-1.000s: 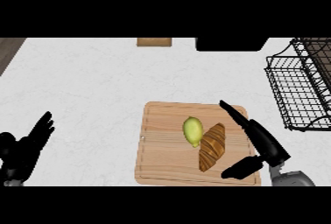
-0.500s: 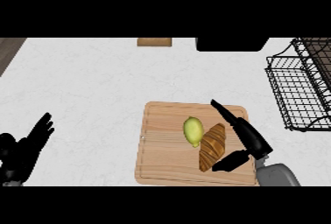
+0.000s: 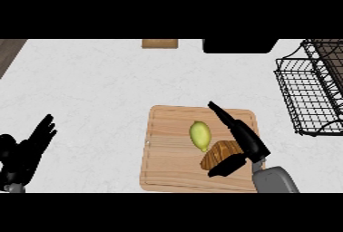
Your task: Pick the lemon from the cutting board and place it in the tiered basket
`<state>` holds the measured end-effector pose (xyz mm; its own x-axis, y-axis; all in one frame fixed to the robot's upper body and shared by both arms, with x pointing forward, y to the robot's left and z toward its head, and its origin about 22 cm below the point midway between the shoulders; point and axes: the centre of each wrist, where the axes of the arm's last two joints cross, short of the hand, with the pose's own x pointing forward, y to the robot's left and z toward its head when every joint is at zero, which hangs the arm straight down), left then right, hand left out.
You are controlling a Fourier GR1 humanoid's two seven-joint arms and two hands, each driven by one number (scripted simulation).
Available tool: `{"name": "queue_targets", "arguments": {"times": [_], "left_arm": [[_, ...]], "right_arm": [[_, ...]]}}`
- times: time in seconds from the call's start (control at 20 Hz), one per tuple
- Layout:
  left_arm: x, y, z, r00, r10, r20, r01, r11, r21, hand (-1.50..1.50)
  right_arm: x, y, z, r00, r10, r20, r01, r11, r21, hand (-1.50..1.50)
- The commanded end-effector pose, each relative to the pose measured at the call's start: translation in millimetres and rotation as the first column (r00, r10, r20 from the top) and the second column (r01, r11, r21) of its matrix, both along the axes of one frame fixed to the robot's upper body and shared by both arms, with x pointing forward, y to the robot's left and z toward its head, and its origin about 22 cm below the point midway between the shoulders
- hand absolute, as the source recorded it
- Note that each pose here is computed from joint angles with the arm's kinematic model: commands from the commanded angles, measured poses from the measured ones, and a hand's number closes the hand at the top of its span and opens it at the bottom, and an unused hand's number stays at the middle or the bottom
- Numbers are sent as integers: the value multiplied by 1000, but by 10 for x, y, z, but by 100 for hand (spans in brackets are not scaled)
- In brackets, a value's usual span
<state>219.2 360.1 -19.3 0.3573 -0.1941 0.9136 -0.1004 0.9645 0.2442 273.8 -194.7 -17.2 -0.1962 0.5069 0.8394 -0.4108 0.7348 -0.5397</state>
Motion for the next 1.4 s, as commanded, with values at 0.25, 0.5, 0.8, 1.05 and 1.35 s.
{"name": "queue_targets", "arguments": {"times": [0.25, 0.5, 0.8, 1.05, 1.35], "left_arm": [[113, -20, -29, 1000, -2, -7, 3, 1000, 15, 0], [38, 56, 79, 1000, 7, -3, -7, 1000, -7, 0], [10, -181, 59, 1000, 1, -11, -2, 1000, -6, 0], [-89, -96, 98, 1000, -14, -13, 14, 1000, -8, 0], [-107, 129, 28, 1000, 12, -9, -12, 1000, 7, 0]], "right_arm": [[67, 347, -276, 1000, 13, -15, -13, 1000, 10, -150], [270, 369, -185, 1000, 21, -23, -21, 1000, 17, -150], [163, 272, -410, 995, 96, -27, -97, 995, -2, 150], [253, 575, -411, 990, 56, 131, -64, 996, 62, 150], [132, 332, -266, 983, -42, 177, 19, 991, 133, 150]]}}
